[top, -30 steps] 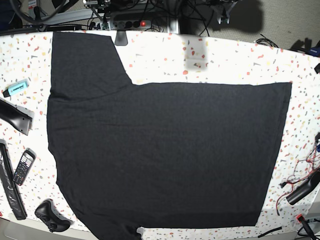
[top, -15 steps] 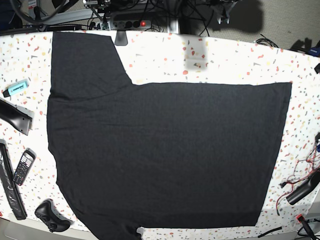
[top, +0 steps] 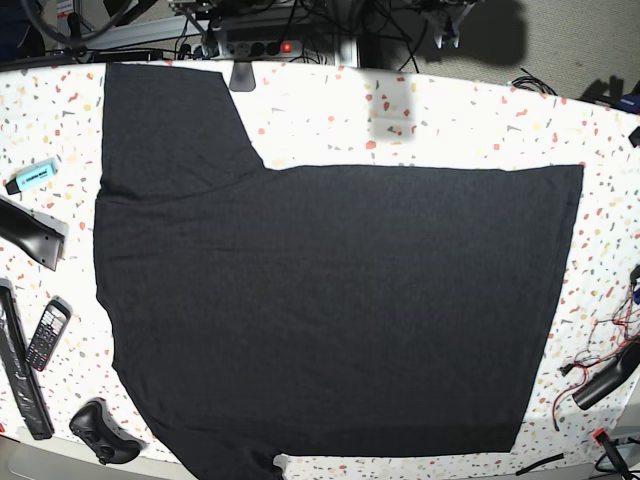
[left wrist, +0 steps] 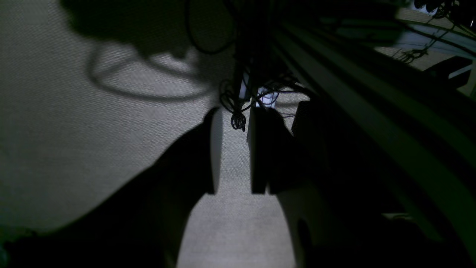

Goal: Fold the T-shirt properly

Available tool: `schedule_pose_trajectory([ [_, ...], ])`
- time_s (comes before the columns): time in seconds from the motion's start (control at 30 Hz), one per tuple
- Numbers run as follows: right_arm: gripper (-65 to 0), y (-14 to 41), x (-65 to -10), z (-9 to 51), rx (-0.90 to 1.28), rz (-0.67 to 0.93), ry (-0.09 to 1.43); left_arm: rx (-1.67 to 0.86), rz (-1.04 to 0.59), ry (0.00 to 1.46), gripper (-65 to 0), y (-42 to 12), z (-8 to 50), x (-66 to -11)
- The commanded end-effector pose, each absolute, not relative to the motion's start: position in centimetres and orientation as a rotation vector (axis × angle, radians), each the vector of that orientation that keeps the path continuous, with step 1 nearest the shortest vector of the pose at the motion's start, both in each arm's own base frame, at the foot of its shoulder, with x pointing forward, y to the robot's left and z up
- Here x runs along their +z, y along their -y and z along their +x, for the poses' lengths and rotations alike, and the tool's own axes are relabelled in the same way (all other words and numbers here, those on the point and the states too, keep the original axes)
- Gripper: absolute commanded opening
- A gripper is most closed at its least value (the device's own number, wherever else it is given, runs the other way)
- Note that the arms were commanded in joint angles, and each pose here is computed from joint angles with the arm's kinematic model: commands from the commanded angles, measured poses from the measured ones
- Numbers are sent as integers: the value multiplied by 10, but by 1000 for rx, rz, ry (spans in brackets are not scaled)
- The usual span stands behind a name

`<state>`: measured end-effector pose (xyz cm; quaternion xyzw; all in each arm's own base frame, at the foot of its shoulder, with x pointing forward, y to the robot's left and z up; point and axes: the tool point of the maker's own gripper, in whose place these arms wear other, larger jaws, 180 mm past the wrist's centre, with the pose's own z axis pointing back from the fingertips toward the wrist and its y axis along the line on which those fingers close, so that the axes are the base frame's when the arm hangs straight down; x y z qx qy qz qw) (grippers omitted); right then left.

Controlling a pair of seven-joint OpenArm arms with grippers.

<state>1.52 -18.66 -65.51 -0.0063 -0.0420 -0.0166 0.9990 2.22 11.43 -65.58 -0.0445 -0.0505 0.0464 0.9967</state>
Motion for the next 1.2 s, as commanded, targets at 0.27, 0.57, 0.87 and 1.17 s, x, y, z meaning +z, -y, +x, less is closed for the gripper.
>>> schedule_pose_trajectory([
  [0.27,-511,205,-647,-3,-37,-4,105,144,-167,147,-525,-120,14,-642],
  [0.57,-511,231,-630,-29,80,-36,108,105,-74,198,-525,-170,-2,-623],
  [0.87,-512,232,-595,-31,147,-11,212,44,14,334,-525,-218,8,-574],
  [1.17,-512,212,-522,-12,257,58,388,-30,43,427,-525,-230,33,-514],
])
